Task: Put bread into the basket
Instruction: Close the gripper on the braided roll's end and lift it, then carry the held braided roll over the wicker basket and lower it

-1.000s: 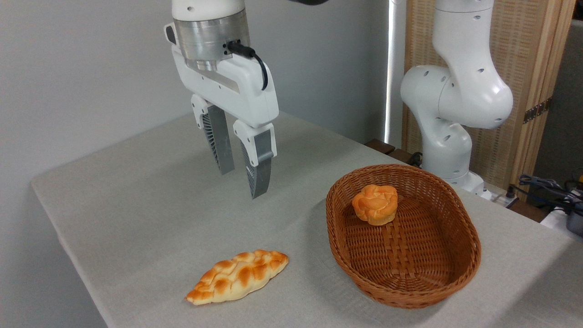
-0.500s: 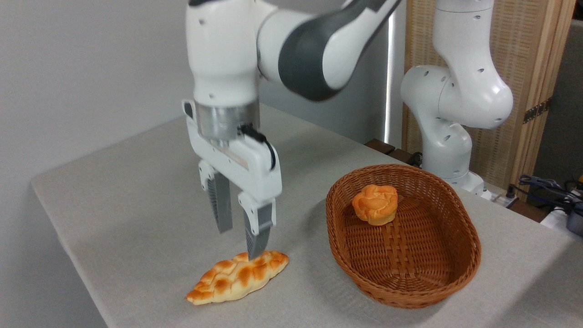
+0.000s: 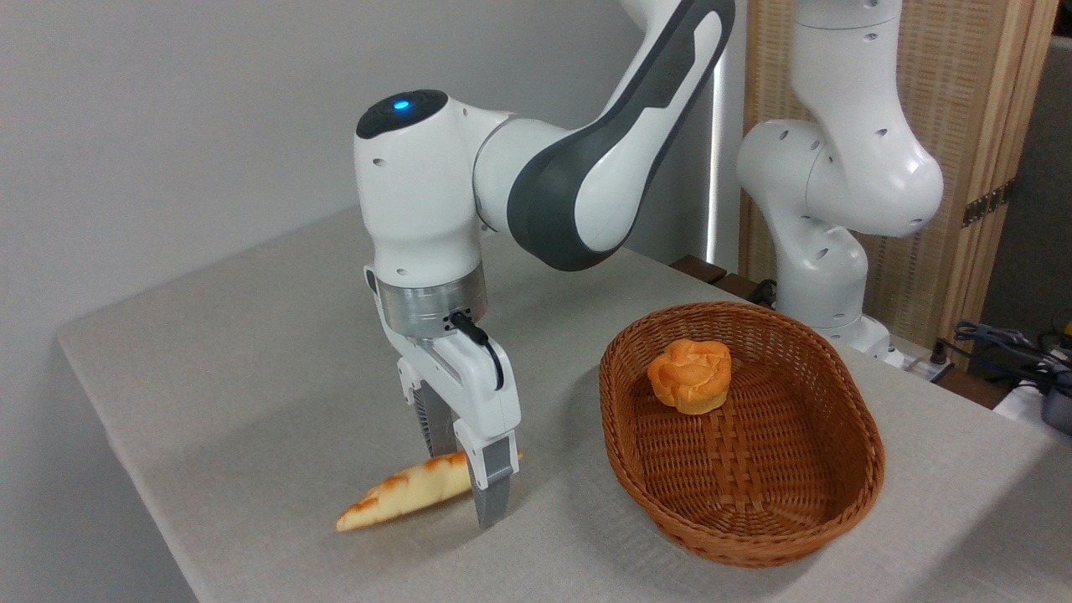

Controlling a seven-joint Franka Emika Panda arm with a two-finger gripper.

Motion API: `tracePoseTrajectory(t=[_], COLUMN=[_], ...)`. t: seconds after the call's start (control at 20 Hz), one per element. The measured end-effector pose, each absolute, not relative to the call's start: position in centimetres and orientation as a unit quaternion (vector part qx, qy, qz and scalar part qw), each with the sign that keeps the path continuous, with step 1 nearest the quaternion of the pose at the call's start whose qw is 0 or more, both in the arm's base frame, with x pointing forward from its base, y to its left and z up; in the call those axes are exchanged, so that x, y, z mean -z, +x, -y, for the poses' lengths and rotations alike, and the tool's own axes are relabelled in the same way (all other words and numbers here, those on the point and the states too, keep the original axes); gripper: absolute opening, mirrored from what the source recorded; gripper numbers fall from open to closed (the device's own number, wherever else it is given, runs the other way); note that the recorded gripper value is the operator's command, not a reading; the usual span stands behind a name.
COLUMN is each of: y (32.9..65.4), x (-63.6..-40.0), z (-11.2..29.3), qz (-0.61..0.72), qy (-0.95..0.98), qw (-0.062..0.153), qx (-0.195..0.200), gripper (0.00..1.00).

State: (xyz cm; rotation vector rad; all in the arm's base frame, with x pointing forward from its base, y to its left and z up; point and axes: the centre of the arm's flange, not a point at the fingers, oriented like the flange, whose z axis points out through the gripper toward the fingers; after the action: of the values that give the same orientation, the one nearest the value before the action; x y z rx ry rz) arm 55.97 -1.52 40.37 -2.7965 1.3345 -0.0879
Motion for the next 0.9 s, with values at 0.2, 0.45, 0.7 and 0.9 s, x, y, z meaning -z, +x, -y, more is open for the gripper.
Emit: tracePoseTrajectory(t=[0.2, 0.45, 0.7, 0.9], y=[55.8, 55.7, 55.6, 55.3], x=[-39.9, -39.9, -40.6, -42.5], z=[2.0, 3.0, 2.8, 1.2], qz=[-0.435, -0.442, -0.442, -0.429], qy=[-0.900, -0.896, -0.896, -0.902], qw=[0.019, 0.018, 0.020, 0.028], qx=[0.024, 0.023, 0.028, 0.041], gripper=[0.25, 0.25, 0.24, 0.11])
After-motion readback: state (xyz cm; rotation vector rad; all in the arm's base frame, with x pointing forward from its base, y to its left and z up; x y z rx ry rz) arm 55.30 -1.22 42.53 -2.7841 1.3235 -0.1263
